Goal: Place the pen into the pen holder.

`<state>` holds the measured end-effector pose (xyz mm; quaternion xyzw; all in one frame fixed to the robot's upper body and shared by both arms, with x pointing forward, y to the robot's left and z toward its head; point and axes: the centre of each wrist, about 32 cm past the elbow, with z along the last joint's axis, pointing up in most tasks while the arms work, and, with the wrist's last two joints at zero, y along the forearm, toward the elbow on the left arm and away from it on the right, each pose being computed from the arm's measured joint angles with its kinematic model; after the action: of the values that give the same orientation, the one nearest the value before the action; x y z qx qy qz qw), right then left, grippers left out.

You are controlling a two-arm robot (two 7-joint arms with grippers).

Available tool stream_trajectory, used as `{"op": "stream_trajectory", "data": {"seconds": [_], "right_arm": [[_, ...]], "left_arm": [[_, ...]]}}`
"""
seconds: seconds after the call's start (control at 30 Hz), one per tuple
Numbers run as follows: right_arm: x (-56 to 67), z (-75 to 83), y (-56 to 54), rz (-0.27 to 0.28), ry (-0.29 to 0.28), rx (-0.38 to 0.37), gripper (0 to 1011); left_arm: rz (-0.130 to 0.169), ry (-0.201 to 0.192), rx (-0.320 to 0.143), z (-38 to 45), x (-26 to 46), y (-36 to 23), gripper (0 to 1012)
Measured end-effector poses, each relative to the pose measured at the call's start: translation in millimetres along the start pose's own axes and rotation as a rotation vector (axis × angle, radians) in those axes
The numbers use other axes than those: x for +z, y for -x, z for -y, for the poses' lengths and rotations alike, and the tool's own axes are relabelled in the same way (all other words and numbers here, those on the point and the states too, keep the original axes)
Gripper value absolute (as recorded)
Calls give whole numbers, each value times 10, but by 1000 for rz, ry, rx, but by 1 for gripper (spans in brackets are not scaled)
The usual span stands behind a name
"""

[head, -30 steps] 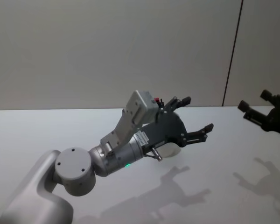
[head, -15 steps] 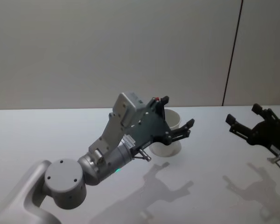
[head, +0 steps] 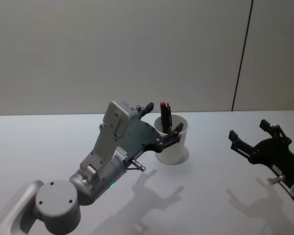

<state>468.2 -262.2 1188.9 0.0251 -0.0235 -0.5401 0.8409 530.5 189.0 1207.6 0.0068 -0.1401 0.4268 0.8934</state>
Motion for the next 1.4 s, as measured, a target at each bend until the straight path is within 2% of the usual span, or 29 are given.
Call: {"op": "stream_trajectory", "data": {"seconds": [0.23,0.37,0.7,0.93,1.4], "right_arm": [[2,74,214,23,8,-54,1002],[8,102,289,31,9,-73,1001],[10,122,335,36,11,-87,1001],[11,122,335,36,10,-86,1001],[12,121,332,37,10,-87,1001]], "left_arm": [[1,-24,69,-107,11,44,1000],[2,-41,117,-184,18,79,1000],[7,-73,206,-323,44,149,1000],[8,-81,226,-357,52,168,1000],[8,-81,228,-357,52,168,1000]]}}
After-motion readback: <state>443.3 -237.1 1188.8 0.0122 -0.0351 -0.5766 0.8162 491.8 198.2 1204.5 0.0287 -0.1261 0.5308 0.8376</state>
